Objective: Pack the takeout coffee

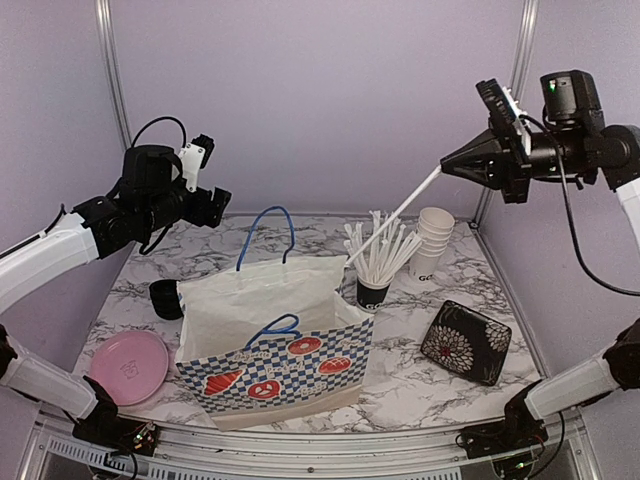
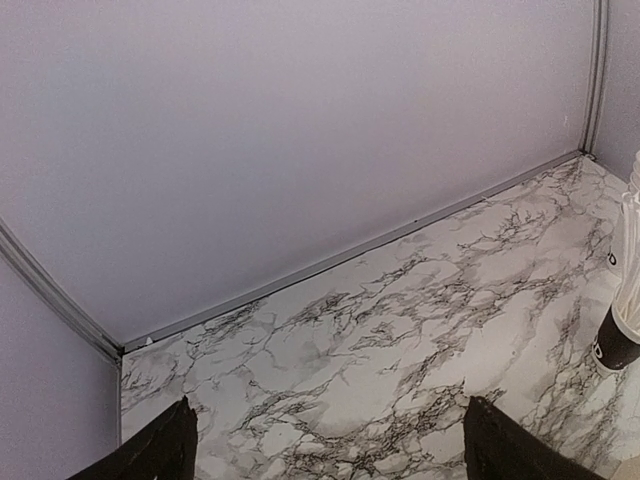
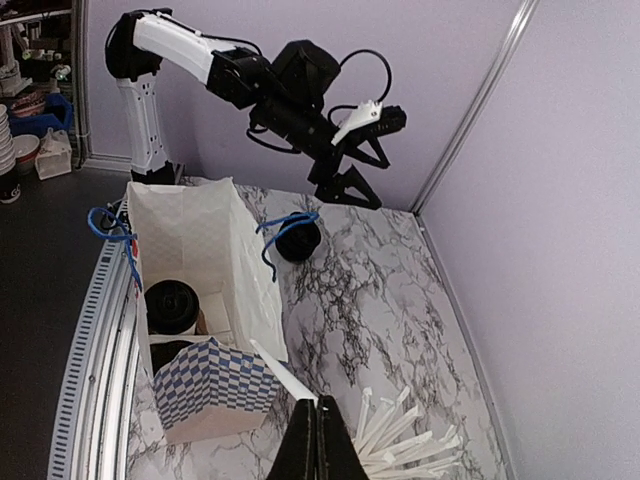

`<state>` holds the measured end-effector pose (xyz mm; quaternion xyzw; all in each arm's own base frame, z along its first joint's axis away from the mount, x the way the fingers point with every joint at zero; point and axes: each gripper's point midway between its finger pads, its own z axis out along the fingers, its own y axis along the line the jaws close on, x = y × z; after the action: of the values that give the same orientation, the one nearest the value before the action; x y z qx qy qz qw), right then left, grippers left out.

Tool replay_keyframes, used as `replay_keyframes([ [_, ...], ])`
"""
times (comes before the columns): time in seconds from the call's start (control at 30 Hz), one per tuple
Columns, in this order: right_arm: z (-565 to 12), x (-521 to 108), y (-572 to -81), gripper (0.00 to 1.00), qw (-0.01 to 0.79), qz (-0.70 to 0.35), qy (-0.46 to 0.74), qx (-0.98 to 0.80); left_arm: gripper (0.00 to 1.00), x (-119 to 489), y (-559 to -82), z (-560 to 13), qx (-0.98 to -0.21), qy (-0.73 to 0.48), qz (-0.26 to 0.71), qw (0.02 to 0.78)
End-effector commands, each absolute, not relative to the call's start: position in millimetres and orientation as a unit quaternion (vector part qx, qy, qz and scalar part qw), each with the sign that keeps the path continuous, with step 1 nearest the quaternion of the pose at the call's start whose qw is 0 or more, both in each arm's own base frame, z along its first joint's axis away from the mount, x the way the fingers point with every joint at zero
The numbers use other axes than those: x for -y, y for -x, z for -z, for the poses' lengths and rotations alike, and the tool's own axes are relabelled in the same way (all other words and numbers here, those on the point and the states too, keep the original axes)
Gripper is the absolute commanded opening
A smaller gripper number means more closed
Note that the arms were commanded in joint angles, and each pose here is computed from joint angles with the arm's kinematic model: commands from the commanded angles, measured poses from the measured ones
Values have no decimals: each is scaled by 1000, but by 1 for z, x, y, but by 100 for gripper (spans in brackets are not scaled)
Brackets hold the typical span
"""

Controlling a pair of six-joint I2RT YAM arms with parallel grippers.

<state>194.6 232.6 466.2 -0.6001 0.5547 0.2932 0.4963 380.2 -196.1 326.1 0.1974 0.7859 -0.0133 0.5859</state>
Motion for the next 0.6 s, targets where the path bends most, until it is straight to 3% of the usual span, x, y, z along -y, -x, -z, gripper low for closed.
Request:
replay_keyframes([
  [0.0,-497,-238,-171,0,499,-346,621,-496,93,194,-383,-328,-782,-194,9,592],
  [0.57,-464,-289,-189,0,421,-425,633,-491,93,191,-380,-333,-778,-196,6,597],
])
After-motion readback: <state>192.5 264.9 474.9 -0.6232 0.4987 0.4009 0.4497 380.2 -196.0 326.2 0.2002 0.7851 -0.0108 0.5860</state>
